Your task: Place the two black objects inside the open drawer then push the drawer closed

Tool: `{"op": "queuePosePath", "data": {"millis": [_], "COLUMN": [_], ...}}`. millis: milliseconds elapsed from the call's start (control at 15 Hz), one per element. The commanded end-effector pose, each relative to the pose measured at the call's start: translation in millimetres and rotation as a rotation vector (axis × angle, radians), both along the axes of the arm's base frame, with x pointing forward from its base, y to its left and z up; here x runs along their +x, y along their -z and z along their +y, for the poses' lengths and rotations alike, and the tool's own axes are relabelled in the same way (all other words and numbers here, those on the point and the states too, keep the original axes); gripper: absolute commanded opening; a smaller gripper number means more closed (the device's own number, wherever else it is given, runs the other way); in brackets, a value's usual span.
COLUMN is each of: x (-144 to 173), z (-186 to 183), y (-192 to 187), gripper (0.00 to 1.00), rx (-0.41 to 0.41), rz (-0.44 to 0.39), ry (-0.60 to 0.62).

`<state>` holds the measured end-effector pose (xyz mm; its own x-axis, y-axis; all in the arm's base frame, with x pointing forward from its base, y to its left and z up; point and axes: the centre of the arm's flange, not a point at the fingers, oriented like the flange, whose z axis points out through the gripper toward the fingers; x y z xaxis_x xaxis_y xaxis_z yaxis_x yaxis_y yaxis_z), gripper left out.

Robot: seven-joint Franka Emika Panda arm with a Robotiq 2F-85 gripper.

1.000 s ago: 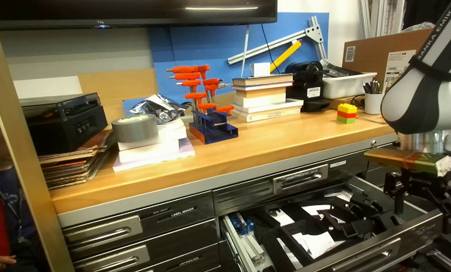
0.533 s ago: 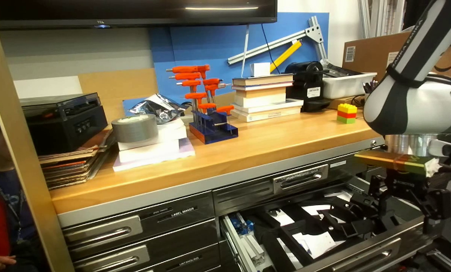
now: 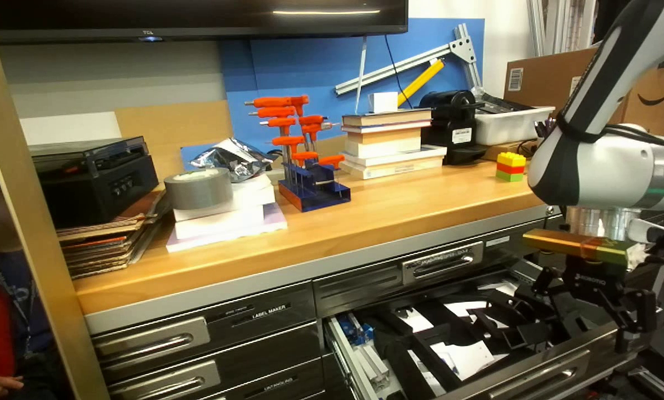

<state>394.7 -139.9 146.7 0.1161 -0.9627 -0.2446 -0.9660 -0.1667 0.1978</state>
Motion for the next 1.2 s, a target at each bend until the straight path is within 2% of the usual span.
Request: {"op": "queuePosePath", "data": {"millis": [0, 267, 533, 867, 1133], "x": [4.2, 5.1, 19.5, 45.4, 46.8], "z": [-9.9, -17.0, -18.4, -7.8, -5.5], "y": [21.3, 36.2, 48.1, 57.4, 36.7], "gripper": [1.00, 1.00, 1.00, 1.00, 1.00], "rx": [0.113, 0.218, 0.302, 0.353, 0.308], "rz": [-0.123, -0.309, -0.491, -0.639, -0.742], "ry": [-0.015, 0.002, -0.002, -0.076, -0.118]}}
